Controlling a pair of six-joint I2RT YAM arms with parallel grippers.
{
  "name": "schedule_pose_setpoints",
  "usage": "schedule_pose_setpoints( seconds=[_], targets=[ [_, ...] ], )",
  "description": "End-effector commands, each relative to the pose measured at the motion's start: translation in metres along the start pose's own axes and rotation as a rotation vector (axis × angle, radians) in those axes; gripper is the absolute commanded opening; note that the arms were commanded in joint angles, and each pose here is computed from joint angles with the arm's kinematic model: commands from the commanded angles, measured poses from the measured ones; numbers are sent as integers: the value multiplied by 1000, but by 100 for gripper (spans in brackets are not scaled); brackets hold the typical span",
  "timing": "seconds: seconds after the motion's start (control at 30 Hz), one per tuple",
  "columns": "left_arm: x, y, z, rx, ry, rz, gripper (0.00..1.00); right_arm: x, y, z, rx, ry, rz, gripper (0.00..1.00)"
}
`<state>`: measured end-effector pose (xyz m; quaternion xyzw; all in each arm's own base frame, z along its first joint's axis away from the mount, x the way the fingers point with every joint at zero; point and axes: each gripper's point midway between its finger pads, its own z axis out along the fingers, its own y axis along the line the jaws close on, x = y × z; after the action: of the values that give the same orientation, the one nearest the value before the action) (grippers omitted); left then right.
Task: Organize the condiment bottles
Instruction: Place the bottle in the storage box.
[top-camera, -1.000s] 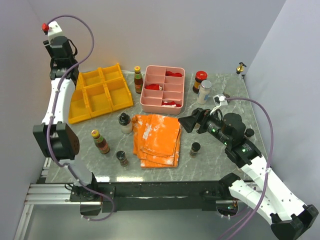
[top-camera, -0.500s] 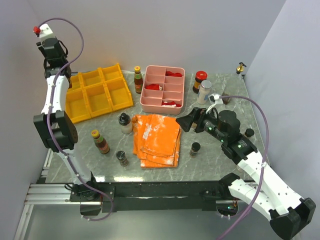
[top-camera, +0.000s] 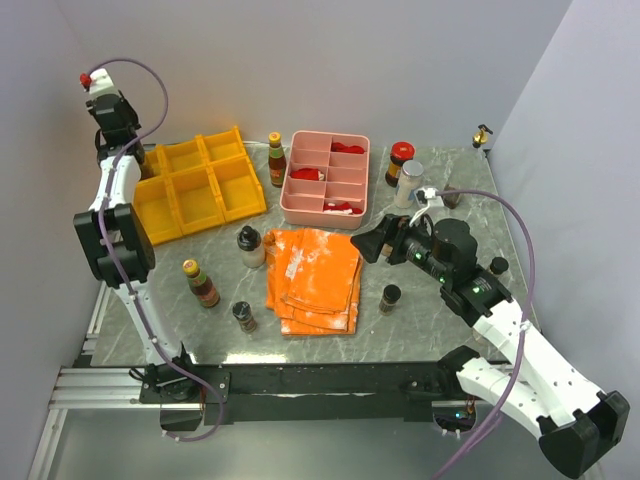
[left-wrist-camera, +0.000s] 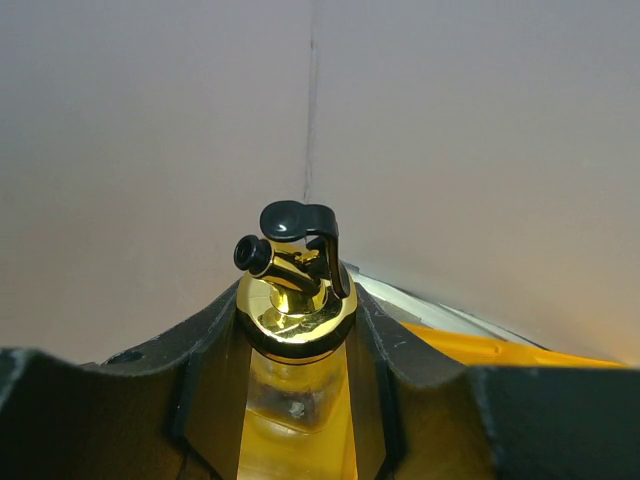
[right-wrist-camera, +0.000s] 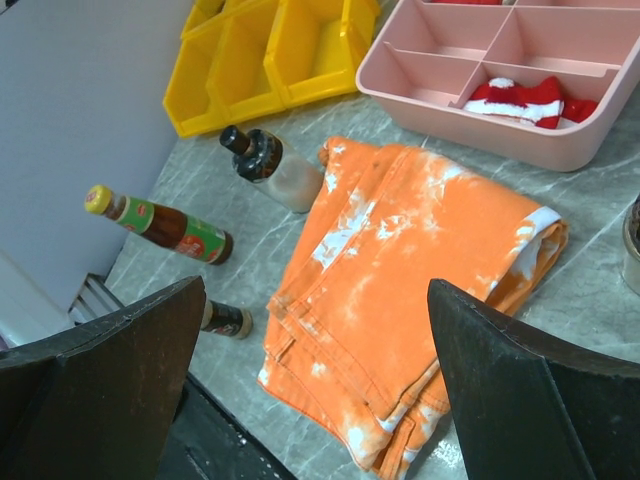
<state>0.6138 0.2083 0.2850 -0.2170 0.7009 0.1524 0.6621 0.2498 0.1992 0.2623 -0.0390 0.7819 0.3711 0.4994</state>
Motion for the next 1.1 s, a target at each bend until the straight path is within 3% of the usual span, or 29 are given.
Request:
schedule_pose_setpoints(
  seconds=[0.0,0.33,0.37,0.5,0.57,0.6,0.7,0.97,1.07],
  targets=[
    [-82,-14,-1,72,-253,-85,1,-13,5,5,-15,-40,-28,100],
    [-55,-19,13,89,-222,-62,5,-10,-3,12,15,-29,-26,100],
    [-53,-18,14,87,-220,-56,9,-9,-3,13,16,-24,-27,100],
    [-51,-14,12,75,-221,-33,43,-7,-5,15,22,-10,-26,100],
    [-52,-14,9,75,-220,-25,50,-7,-4,14,22,-10,-25,100],
    [-53,-15,8,81,-220,-22,59,-8,-5,14,26,-14,-25,100],
    [-59,-16,5,93,-218,-18,74,-9,-3,12,22,-21,-26,100],
    [-90,-22,-20,131,-220,-21,97,-14,3,4,2,-35,-30,100],
    [-112,-30,-37,153,-233,-18,96,-13,3,4,2,-27,-27,100]
  ],
)
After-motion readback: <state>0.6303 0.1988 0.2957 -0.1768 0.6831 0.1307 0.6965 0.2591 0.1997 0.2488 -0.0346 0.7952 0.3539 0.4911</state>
